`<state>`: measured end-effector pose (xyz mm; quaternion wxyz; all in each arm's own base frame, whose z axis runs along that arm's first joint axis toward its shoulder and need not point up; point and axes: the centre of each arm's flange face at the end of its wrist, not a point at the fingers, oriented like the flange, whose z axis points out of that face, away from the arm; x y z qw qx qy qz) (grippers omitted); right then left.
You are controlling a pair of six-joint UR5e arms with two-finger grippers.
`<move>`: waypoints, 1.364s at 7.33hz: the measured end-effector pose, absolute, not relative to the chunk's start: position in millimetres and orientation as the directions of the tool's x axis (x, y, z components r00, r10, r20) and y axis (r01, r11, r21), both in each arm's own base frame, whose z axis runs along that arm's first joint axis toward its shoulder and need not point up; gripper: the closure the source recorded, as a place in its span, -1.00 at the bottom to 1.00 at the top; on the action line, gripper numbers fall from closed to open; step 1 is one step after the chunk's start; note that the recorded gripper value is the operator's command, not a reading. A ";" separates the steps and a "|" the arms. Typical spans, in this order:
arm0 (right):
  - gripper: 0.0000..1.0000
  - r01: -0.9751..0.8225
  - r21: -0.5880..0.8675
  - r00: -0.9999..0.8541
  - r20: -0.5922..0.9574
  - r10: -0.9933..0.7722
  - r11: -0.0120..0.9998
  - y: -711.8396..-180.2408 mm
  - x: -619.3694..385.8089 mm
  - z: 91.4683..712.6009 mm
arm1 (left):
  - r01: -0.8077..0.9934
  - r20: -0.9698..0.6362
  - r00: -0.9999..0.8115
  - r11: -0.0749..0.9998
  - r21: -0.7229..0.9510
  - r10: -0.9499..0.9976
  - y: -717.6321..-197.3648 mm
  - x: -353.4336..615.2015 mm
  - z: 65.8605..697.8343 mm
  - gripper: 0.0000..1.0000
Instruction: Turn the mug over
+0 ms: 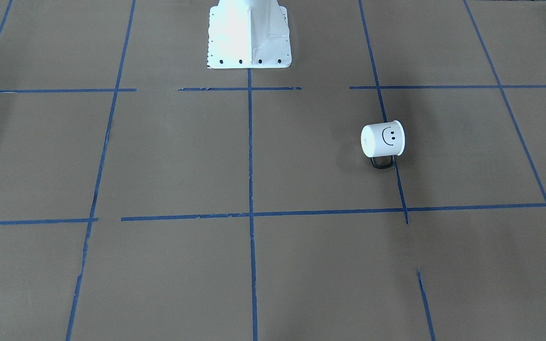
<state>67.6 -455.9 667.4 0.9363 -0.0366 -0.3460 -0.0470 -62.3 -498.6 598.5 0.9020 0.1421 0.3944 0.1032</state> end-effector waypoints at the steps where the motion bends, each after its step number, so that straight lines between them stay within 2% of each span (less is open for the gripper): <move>1: -1.00 0.113 -0.036 0.756 0.651 -0.063 0.993 -455.9 67.6 667.3 | -0.075 -0.657 0.673 0.915 0.396 0.340 -508.8 -62.8 587.9 -1.00; 4: -1.00 0.113 -0.036 0.756 0.651 -0.063 0.993 -455.8 67.6 667.4 | 0.005 -0.572 0.727 0.829 0.559 0.381 -544.3 -68.5 539.8 -1.00; 7: -1.00 0.113 -0.036 0.756 0.651 -0.063 0.993 -455.8 67.6 667.4 | 0.113 -0.585 0.722 0.772 0.626 0.368 -538.0 -58.2 520.6 -1.00; 10: -1.00 0.113 -0.036 0.756 0.651 -0.062 0.993 -455.7 67.6 667.6 | 0.246 -0.684 0.666 0.778 0.578 0.297 -520.8 22.3 521.9 -1.00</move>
